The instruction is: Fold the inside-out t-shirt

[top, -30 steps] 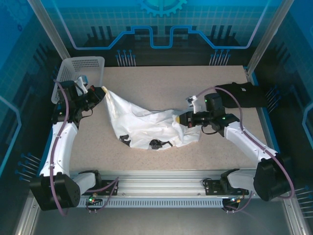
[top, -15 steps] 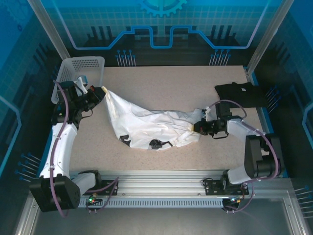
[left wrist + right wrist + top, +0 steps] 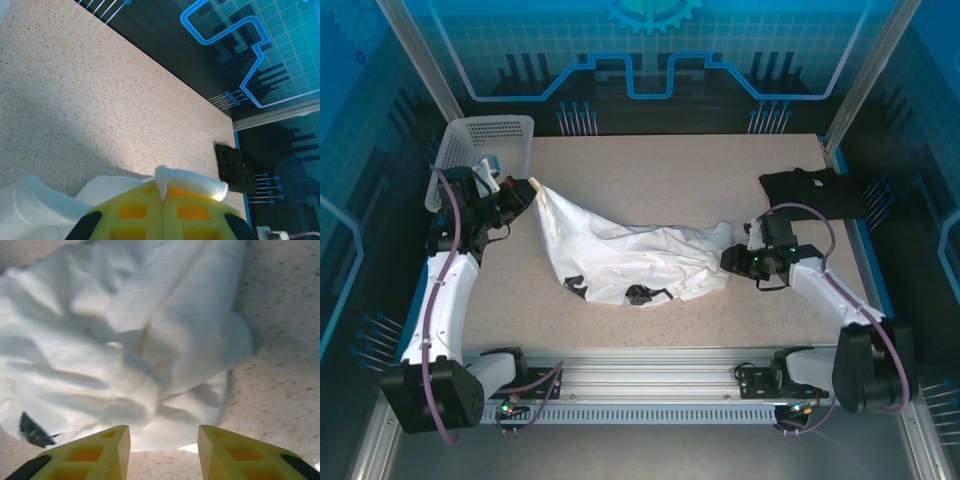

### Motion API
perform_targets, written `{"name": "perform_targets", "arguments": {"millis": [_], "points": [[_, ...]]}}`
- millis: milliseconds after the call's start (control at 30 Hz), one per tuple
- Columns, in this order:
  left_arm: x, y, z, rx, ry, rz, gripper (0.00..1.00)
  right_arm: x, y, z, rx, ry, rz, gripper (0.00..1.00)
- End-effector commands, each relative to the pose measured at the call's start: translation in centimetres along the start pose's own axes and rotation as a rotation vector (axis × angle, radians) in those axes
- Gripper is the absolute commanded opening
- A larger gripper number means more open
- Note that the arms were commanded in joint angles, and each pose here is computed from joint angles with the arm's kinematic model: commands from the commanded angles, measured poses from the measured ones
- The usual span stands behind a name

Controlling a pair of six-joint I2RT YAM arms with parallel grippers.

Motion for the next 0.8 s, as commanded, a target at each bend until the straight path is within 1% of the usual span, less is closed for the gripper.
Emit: {"name": "perform_targets", "arguments": {"millis": [0, 133, 267, 367, 467, 600, 667, 767], "points": [[-0.2, -0.5, -0.4, -0.008, -0.034, 0.017, 0.00, 0.2, -0.8, 0.8, -0.030, -0.064, -0.005, 0.44], [-0.2, -0.5, -0.4, -0.008, -0.037, 0.017, 0.00, -1.1, -1.2, 2.6, -0.008, -0.066, 0.003, 0.45], [-0.2, -0.6, -0.4, -0.007, -0.039, 0.020, 0.00, -2.9, -1.3, 3.5, 0.011, -0.071, 0.035, 0.46], [-0.2, -0.6, -0.4, -0.011, -0.039, 0.020, 0.00, -3.9, -1.3, 3.2, 0.031, -0.109, 0.052, 0.46], [-0.2, -0.6, -0.4, -0.012, -0.040, 0.020, 0.00, -3.8, -1.3, 2.4, 0.042, -0.152, 0.051, 0.45], [-0.3, -0.6, -0.3, -0.011, -0.039, 0.020, 0.00, -3.1, -1.4, 1.6, 0.025, -0.156, 0.032, 0.38], [-0.4, -0.6, -0.3, -0.010, -0.040, 0.022, 0.00, -2.9, -1.6, 1.0, 0.013, -0.154, 0.032, 0.31], [-0.3, -0.6, -0.3, -0.010, -0.039, 0.023, 0.00, -2.9, -1.9, 0.3, -0.018, -0.132, 0.039, 0.17]]}}
Point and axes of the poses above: each hand's point on the last joint's axis, 136 mm out from that joint toward the fingers, its own x axis back along the fingers, its own z axis along the line the jaws close on, y = z × x, the point moved 2 cm from there along x, back along the fingers, and after that the axes turned 2 degrees about x, right-handed, at the moved point
